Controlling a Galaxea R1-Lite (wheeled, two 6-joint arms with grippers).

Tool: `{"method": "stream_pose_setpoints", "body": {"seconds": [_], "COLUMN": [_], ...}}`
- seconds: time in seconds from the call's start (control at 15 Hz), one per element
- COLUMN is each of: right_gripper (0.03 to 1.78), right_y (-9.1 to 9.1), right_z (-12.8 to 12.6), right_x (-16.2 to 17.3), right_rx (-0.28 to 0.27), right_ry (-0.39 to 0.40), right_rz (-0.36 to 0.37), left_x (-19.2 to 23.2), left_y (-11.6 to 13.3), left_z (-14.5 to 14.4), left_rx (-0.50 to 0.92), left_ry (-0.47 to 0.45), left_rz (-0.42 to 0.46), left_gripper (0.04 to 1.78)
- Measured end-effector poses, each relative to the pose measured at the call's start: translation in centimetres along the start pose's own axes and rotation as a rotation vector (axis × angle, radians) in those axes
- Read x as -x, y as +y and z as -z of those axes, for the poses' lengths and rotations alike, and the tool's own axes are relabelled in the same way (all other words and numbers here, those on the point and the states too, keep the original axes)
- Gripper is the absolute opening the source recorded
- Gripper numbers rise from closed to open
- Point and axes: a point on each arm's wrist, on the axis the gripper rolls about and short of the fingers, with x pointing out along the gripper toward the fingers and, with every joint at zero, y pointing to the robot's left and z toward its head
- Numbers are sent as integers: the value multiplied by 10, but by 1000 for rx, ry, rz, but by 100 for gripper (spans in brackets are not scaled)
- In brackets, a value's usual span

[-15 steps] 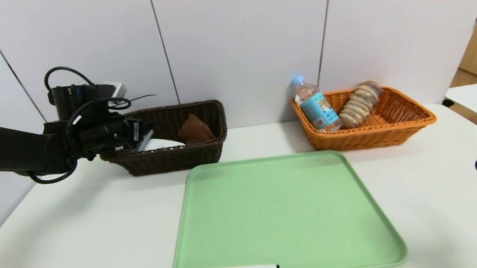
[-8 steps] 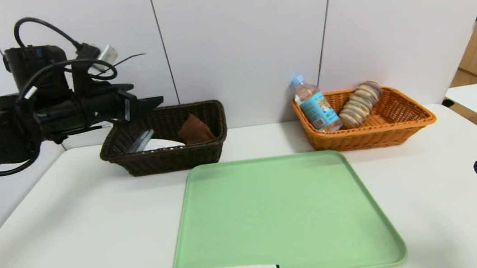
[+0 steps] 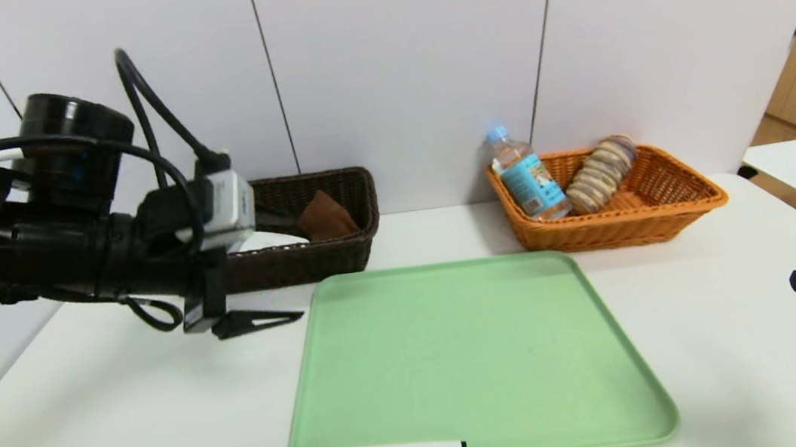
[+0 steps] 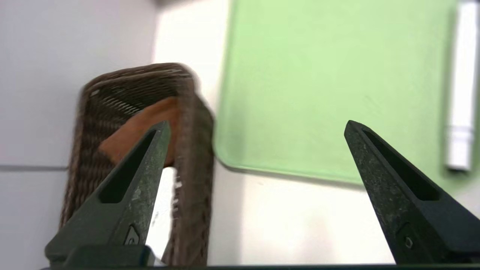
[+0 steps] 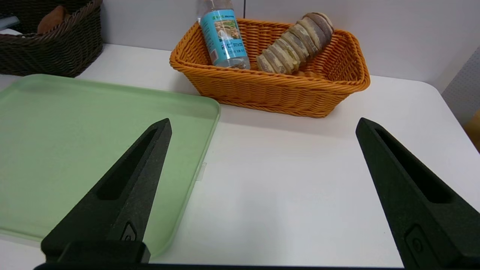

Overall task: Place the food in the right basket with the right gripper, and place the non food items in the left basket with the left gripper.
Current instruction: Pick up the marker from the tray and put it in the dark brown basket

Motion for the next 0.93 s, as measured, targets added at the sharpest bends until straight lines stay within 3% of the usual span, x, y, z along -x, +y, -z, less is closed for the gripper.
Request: {"method": "stream_pose_setpoints", "body": {"seconds": [0.13, 0.33, 0.67, 0.93], "right_gripper": [169, 169, 169, 169], "right_y": [0, 0, 0, 0], "right_z": [0, -2, -1, -1], "right_x": [-1, -2, -4, -4], "right_rx": [0, 0, -11, -12], "right_ry": [1, 2, 8, 9], "right_rz": [0, 0, 0, 0], "left_x": [-10, -29, -41, -52], "left_y": [-19, -46, -67, -73], "left_z": [-9, -13, -6, 2], "left_rx": [-104, -150, -147, -148], "left_ry": [30, 51, 56, 53], "left_rz": [92, 182, 256, 251], "left_gripper": [165, 167, 168, 169]}}
